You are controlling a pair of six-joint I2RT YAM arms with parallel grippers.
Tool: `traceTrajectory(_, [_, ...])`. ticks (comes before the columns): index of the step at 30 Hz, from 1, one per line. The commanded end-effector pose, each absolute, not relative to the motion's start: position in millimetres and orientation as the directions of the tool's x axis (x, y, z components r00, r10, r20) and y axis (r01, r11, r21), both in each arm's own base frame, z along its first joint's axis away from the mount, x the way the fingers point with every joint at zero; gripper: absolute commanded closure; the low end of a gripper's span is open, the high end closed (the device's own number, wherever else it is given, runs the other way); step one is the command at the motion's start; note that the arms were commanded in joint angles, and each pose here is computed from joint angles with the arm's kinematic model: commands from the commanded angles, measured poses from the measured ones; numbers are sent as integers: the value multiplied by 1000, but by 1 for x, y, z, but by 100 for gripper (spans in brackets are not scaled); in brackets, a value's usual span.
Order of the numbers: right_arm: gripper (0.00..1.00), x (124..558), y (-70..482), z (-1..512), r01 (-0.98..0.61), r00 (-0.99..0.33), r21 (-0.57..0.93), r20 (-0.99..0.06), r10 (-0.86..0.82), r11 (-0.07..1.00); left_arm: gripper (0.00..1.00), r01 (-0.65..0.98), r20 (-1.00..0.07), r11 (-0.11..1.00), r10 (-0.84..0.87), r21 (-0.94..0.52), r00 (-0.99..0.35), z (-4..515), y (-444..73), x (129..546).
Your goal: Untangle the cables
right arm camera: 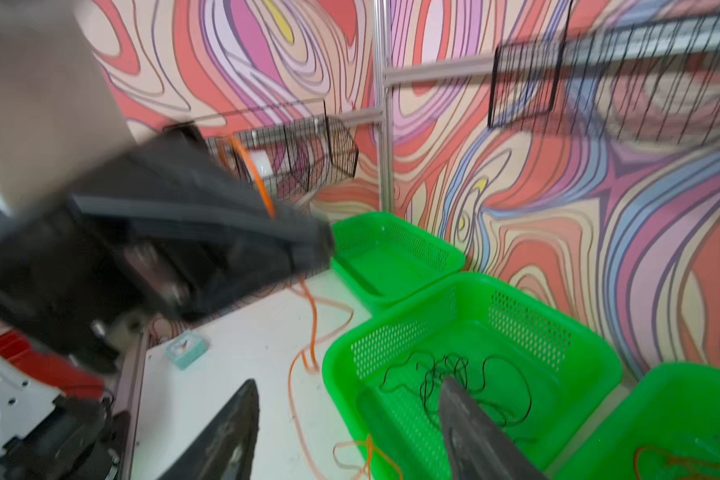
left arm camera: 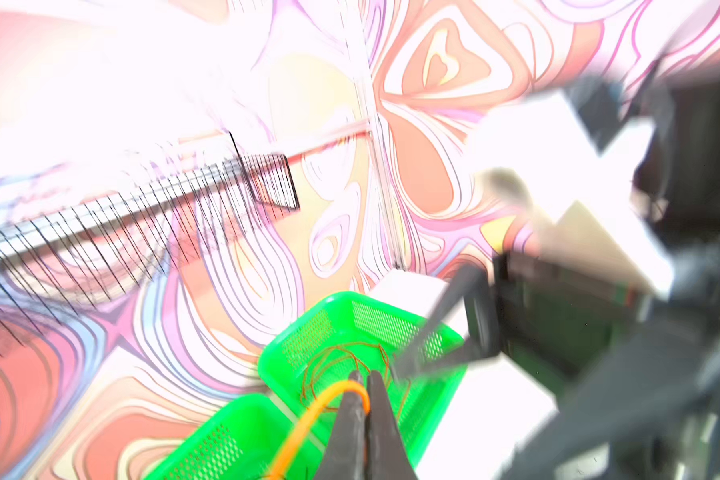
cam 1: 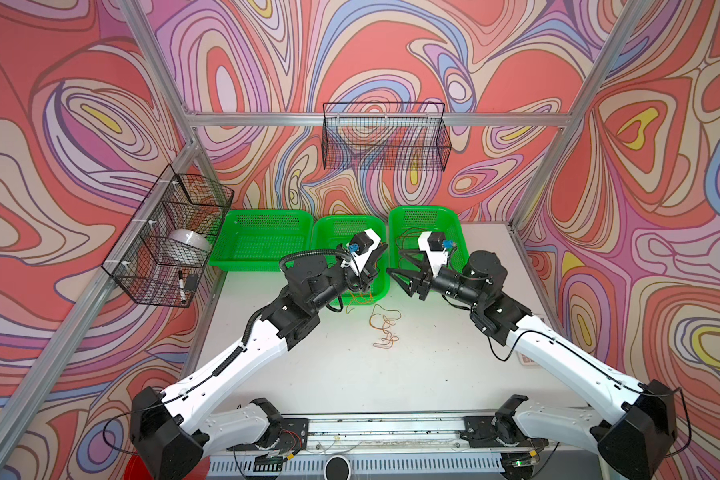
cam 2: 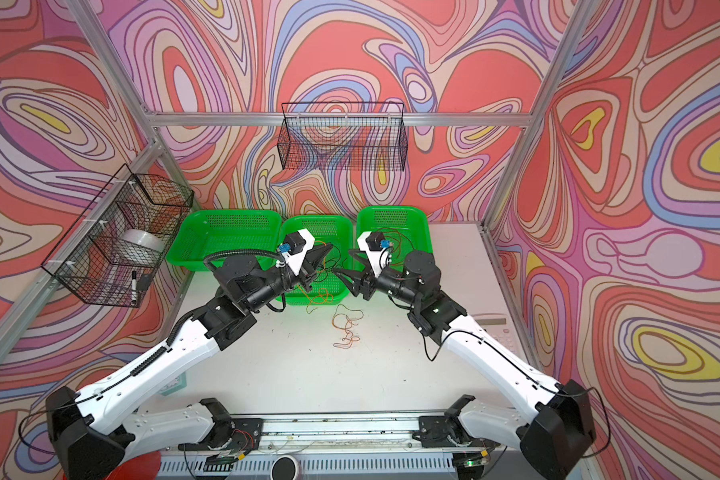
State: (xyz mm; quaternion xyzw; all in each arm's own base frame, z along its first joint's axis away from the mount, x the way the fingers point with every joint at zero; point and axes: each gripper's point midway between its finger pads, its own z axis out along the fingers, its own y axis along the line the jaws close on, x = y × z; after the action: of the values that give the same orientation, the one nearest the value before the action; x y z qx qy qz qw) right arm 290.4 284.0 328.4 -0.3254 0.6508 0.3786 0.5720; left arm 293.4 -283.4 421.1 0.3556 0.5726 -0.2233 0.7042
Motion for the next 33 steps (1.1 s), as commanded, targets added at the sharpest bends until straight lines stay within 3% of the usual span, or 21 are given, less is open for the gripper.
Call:
traceTrajectory(1, [30, 292, 284, 261, -821, -283, 231, -959, -20, 522, 100, 678, -939, 654, 174, 335, 297, 443, -275, 292])
traceTrajectory(7, [31, 300, 290, 225, -790, -370, 297, -928, -31, 536, 100, 545, -869, 678, 348, 493, 353, 489, -252, 324])
traceTrajectory(20, [31, 305, 312, 218, -802, -436, 368, -899, -39, 470, 100, 157, -782, 800, 489, 578, 387, 594, -143, 438])
traceTrajectory(29, [31, 315, 326, 214, -790, -485, 414, -873, -49, 453, 100, -55, -747, 816, 552, 576, 371, 585, -53, 536])
traceTrajectory(33, [32, 320, 329, 205, -777, -512, 420, -855, -84, 468, 100, -51, -786, 837, 531, 545, 317, 554, -20, 567])
